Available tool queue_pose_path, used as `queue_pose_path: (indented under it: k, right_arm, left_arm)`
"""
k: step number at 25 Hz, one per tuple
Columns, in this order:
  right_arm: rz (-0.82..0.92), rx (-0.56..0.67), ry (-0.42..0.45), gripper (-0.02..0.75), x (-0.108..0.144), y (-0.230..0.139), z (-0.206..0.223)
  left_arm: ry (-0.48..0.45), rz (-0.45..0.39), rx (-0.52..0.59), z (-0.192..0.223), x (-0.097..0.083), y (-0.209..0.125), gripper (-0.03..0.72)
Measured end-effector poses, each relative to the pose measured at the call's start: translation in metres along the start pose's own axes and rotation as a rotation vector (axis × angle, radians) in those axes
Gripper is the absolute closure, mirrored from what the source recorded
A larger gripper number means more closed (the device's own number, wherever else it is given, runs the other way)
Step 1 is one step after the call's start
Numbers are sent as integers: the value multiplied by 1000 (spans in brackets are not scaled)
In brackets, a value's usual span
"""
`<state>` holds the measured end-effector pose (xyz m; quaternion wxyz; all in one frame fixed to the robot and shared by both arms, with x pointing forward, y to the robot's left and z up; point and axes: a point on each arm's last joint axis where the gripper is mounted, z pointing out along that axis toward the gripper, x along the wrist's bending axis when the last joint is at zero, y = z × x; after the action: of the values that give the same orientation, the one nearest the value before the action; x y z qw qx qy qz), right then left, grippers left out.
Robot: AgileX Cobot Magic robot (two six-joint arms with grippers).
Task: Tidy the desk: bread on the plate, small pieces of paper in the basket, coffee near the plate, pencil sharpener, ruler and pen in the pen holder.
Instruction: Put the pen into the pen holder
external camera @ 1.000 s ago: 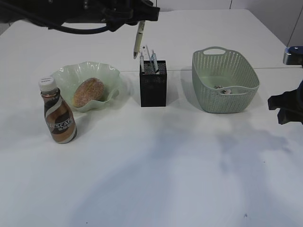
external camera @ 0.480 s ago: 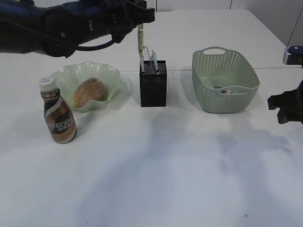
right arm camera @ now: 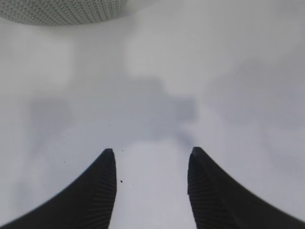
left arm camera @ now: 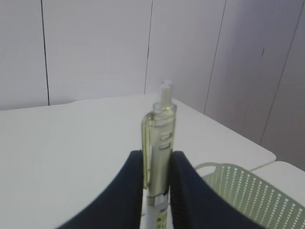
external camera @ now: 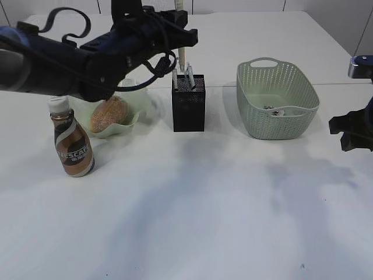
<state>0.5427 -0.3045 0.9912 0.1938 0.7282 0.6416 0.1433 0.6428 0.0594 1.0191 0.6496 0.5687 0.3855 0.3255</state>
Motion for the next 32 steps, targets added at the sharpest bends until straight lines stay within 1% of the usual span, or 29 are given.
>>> queue_pose_path:
  k: [3,8,14,16,32]
  right_arm:
    - [-1,-3,0,345,0,0,0]
    - [-1,-13,3,345,0,1,0]
    - [-1,-22,5,344,0,2,0]
    - [-1,-24,6,344,1,2,0]
    - [-3,-24,5,344,0,2,0]
  left_arm:
    - [-5,9,-17,4,2,-15,596]
    - [-41,53,-7,7,0,-32,596]
    - [-55,59,-59,9,2,-50,596]
    - [-57,60,-53,10,2,-57,596]
    - [-56,62,-32,10,3,-60,596]
